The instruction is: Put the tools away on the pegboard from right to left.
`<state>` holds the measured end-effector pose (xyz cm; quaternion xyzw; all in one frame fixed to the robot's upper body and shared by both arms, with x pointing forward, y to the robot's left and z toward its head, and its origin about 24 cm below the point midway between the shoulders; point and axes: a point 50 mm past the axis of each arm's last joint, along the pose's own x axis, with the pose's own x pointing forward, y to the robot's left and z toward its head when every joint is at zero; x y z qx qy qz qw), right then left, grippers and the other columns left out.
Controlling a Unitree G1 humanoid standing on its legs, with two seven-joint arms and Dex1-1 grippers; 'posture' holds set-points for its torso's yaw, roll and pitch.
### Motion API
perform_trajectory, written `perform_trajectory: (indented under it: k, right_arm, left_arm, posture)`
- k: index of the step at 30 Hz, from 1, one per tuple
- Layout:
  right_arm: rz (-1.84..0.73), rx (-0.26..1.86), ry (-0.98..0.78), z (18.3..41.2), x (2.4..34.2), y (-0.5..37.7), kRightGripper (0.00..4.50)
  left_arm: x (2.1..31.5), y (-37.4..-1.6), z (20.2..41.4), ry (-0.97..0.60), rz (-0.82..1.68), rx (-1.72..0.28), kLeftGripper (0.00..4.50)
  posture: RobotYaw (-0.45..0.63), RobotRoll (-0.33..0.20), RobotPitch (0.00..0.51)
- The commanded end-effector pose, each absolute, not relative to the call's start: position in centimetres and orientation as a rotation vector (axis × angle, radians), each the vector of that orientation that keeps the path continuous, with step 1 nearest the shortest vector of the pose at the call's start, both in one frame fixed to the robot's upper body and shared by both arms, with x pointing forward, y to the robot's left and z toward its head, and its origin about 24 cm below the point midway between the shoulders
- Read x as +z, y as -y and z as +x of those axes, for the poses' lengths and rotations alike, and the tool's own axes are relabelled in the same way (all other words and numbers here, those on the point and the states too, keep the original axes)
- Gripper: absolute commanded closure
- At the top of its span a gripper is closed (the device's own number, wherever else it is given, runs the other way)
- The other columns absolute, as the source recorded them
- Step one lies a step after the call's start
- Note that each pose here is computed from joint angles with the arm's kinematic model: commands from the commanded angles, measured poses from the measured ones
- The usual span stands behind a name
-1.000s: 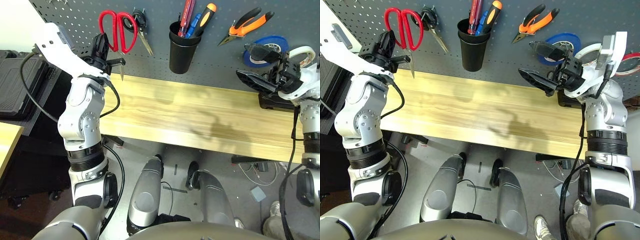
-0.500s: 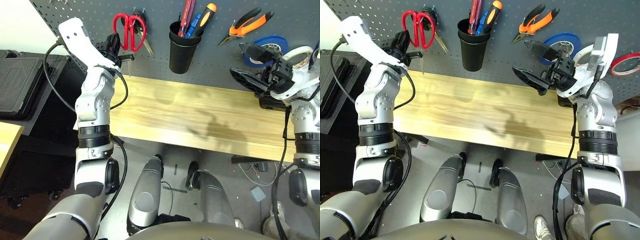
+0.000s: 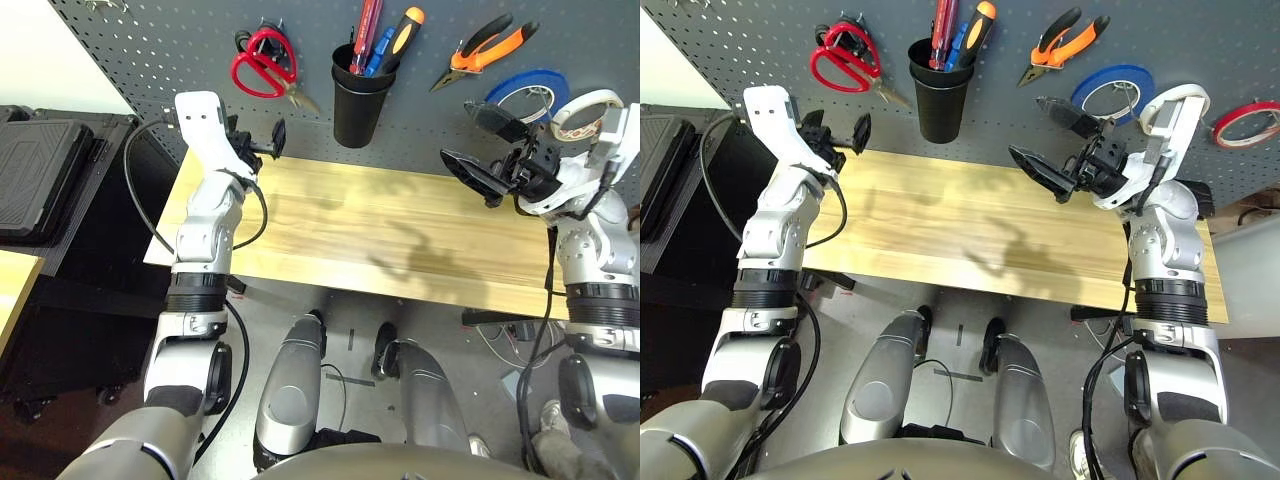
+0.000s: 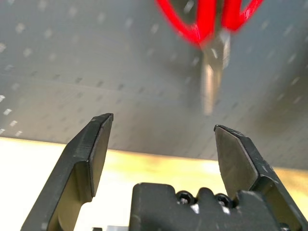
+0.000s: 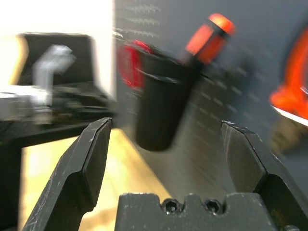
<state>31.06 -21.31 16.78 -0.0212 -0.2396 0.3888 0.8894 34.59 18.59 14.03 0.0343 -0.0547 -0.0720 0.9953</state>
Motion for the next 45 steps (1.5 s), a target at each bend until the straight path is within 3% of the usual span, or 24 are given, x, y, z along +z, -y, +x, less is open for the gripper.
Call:
perform_trajectory:
  k: [1,8,22,33,45]
  right_arm:
    - [-0.031,0.580,0.375,31.0,14.0,22.7,0.00]
    - [-0.068,0.251,0.267,30.1,9.8,25.0,0.00]
    - [-0.163,-0.444,0.246,28.5,6.7,32.0,0.00]
    - [-0.190,-0.557,0.248,27.4,5.8,33.4,0.00]
    - [-0.180,-0.513,0.260,29.1,6.6,32.9,0.00]
  left_arm:
    - [12.1,-19.5,33.5,0.105,0.124,-0.126,0.02]
    - [9.2,-21.8,32.1,0.081,0.166,-0.059,0.02]
    - [7.2,-25.1,31.4,0.128,0.112,-0.024,0.02]
    - [7.1,-26.6,31.1,0.132,0.122,0.000,0.02]
    - [6.9,-27.5,30.4,0.136,0.116,0.077,0.02]
  posture:
    - [0.29,0.000,0.238]
    - [0.27,0.000,0.241]
    - [0.20,0.000,0.240]
    - [0.17,0.000,0.247]
    - [0.20,0.000,0.252]
